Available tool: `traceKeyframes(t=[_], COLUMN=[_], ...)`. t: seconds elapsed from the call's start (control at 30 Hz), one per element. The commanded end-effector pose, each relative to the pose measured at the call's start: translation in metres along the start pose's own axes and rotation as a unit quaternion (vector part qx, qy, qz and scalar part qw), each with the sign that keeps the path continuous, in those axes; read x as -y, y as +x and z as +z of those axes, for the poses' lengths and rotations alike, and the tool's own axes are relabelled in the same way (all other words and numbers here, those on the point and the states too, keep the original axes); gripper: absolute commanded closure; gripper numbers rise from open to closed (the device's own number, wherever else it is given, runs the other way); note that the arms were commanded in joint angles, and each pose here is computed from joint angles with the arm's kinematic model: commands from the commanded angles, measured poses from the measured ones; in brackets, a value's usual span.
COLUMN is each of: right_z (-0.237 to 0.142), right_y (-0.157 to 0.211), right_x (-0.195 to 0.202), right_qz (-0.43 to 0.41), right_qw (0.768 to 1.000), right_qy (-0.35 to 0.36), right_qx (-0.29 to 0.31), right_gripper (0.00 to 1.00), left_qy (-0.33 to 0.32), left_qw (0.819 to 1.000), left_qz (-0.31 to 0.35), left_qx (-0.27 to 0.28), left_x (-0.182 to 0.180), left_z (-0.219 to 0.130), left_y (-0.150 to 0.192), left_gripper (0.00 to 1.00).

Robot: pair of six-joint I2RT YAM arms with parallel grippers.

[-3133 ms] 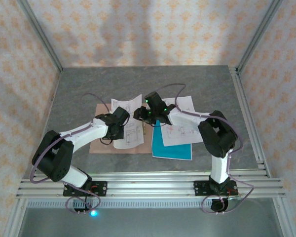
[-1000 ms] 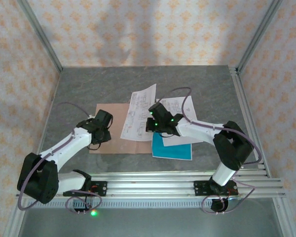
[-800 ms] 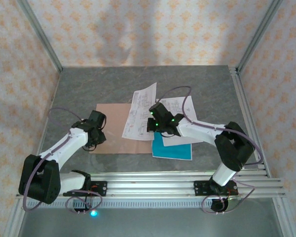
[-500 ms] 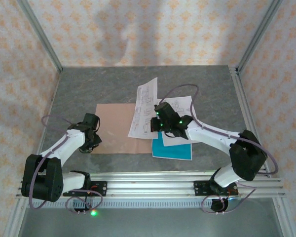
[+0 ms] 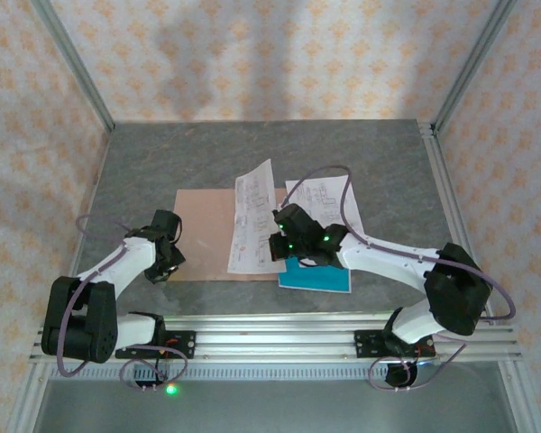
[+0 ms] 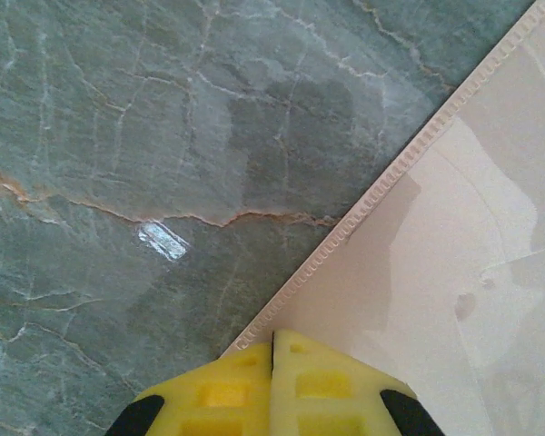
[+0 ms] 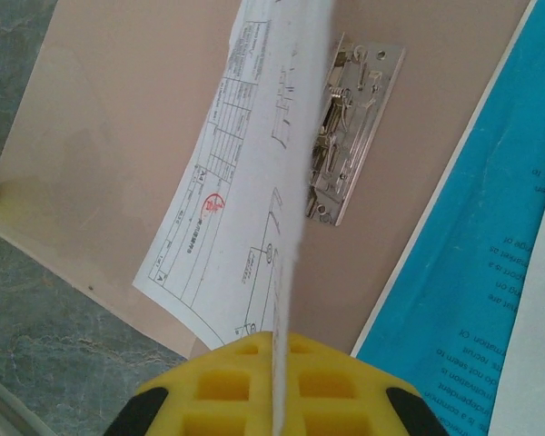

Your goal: Put the files into the folder

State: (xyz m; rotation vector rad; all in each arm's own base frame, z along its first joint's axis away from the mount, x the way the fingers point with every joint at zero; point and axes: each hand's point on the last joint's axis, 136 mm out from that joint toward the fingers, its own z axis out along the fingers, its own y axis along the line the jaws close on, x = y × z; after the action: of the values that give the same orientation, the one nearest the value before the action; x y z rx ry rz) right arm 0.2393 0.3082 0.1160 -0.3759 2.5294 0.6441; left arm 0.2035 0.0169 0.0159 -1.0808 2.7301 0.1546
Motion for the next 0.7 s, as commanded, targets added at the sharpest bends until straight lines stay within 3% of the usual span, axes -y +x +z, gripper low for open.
traceKeyframes(t=[0.0,0.33,0.67], right_z=[-0.002,0.018,0.047], right_y=[-0.008,-0.009,-0.021], right_x=[-0.005,-0.015,-0.016], right_qz=[0.006,0.036,0.068], right_qw=[1.000,0.998,0.989], right_qy=[-0.003,-0.051,-0.133], right_qx=[0.015,0.017,0.003], right_gripper=[1.00,1.00,1.00], left_qy=[-0.009,-0.015,-0.018], left_qw=[1.000,1.000,0.997], left_qz=[-0.012,-0.021,-0.070], left_qx=[0.003,0.011,-0.003], left_x=[-0.006,-0.013,-0.026], left_z=[0.002,-0.005,-0.001], left_y=[-0.001,-0.006,-0.018], left_gripper=[1.00,1.00,1.00])
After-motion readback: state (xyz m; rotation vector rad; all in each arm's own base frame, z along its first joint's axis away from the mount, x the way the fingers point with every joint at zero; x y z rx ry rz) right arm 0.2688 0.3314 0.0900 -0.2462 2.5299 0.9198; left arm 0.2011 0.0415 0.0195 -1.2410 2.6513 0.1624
